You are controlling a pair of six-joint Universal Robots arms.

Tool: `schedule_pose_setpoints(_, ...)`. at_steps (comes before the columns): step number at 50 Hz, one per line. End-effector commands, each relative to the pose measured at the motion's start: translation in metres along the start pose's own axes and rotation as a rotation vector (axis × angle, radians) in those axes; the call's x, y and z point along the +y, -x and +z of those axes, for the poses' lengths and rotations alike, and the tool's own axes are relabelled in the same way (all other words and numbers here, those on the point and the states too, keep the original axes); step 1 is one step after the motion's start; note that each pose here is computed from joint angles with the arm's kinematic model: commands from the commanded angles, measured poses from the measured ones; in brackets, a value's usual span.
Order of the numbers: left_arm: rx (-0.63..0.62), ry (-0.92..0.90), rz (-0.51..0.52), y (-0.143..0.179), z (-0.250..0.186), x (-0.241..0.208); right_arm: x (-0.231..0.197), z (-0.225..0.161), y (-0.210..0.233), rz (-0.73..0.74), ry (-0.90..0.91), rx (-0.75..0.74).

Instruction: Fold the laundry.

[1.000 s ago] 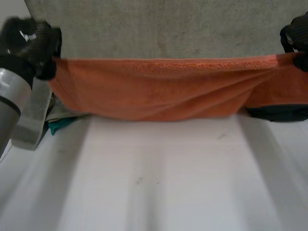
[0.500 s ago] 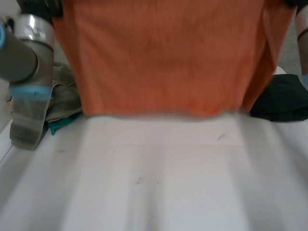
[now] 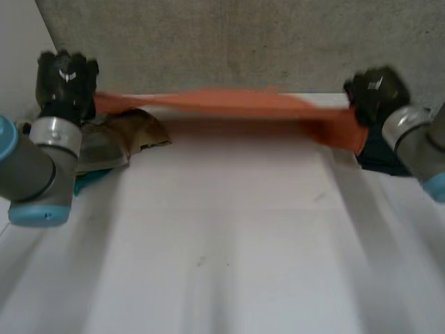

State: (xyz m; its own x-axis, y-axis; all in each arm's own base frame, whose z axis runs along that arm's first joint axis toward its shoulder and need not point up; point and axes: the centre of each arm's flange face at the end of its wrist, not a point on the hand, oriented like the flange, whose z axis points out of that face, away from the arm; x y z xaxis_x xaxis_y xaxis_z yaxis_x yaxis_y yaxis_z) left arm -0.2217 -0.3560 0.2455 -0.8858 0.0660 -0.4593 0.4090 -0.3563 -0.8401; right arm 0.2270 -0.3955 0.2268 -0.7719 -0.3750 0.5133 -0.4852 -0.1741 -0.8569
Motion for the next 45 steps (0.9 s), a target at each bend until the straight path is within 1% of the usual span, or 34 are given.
schedule_pose_setpoints(1,0.037,0.072,0.004,-0.006,-0.016,0.022,0.049,-0.005,0.015,0.176,0.187,-0.058)
schedule_pose_setpoints(3,0.052,0.083,0.005,-0.009,-0.021,0.024,0.055,-0.006,0.012,0.281,0.223,-0.052)
schedule_pose_setpoints(7,0.053,0.083,0.004,-0.008,-0.023,0.023,0.065,-0.007,0.006,0.379,0.267,-0.037)
schedule_pose_setpoints(15,0.049,0.078,0.002,-0.003,-0.03,0.014,0.078,-0.011,-0.002,0.407,0.337,-0.039)
schedule_pose_setpoints(23,0.063,0.072,0.001,-0.001,-0.041,0.007,0.072,-0.027,0.001,0.419,0.383,-0.069)
schedule_pose_setpoints(26,0.072,0.062,0.002,-0.001,-0.042,0.003,0.069,-0.033,0.003,0.394,0.382,-0.086)
schedule_pose_setpoints(31,0.065,0.041,0.001,0.001,-0.039,-0.004,0.075,-0.044,0.018,0.258,0.392,-0.173)
schedule_pose_setpoints(35,0.063,0.021,0.0,0.002,-0.034,-0.011,0.08,-0.044,0.025,0.197,0.392,-0.198)
schedule_pose_setpoints(45,0.061,-0.009,-0.007,0.002,-0.026,-0.022,0.1,-0.03,0.032,0.151,0.361,-0.185)
